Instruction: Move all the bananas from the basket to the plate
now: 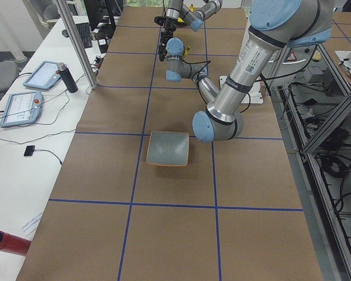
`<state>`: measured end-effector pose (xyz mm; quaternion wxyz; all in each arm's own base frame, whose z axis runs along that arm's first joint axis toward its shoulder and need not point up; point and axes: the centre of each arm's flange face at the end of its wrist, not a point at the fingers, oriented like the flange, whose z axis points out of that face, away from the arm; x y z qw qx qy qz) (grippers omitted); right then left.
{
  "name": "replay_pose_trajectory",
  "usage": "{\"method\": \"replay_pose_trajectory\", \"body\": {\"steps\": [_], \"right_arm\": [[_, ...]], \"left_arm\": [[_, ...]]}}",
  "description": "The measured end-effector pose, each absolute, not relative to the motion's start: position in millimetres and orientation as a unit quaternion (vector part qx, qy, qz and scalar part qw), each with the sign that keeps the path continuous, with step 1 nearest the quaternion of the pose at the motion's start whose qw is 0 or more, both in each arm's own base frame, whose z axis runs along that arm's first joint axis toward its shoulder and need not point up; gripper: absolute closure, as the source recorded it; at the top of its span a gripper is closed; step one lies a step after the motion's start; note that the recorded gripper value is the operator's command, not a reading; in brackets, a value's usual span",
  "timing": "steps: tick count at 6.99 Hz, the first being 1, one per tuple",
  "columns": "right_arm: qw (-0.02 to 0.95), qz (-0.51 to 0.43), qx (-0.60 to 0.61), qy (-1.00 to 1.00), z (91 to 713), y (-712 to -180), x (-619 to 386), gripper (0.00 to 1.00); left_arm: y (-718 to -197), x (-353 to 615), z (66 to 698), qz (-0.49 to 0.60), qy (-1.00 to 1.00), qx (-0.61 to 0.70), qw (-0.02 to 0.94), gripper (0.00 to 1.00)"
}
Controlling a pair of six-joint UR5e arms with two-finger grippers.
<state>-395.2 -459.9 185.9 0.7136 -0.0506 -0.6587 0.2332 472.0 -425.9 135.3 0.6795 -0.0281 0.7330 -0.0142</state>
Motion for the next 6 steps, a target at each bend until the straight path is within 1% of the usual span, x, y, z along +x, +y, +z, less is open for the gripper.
{"method": "replay_pose_trajectory", "body": {"steps": [1, 2, 6], "right_arm": [[0.714, 0.233, -0.051, -0.659, 186.0, -459.9, -395.5, 0.38], [0.713, 0.233, -0.051, -0.660, 185.6, -459.6, -395.7, 0.00], [0.697, 0.220, -0.039, -0.682, 190.9, -454.7, -385.4, 0.00]], "left_arm": [[-426.0, 472.9, 136.2, -0.017, 0.731, -0.031, 0.682, 1.00], [-426.3, 473.3, 138.6, -0.019, 0.727, -0.034, 0.685, 1.00], [-426.0, 472.4, 142.9, -0.020, 0.724, -0.038, 0.688, 1.00]]}}
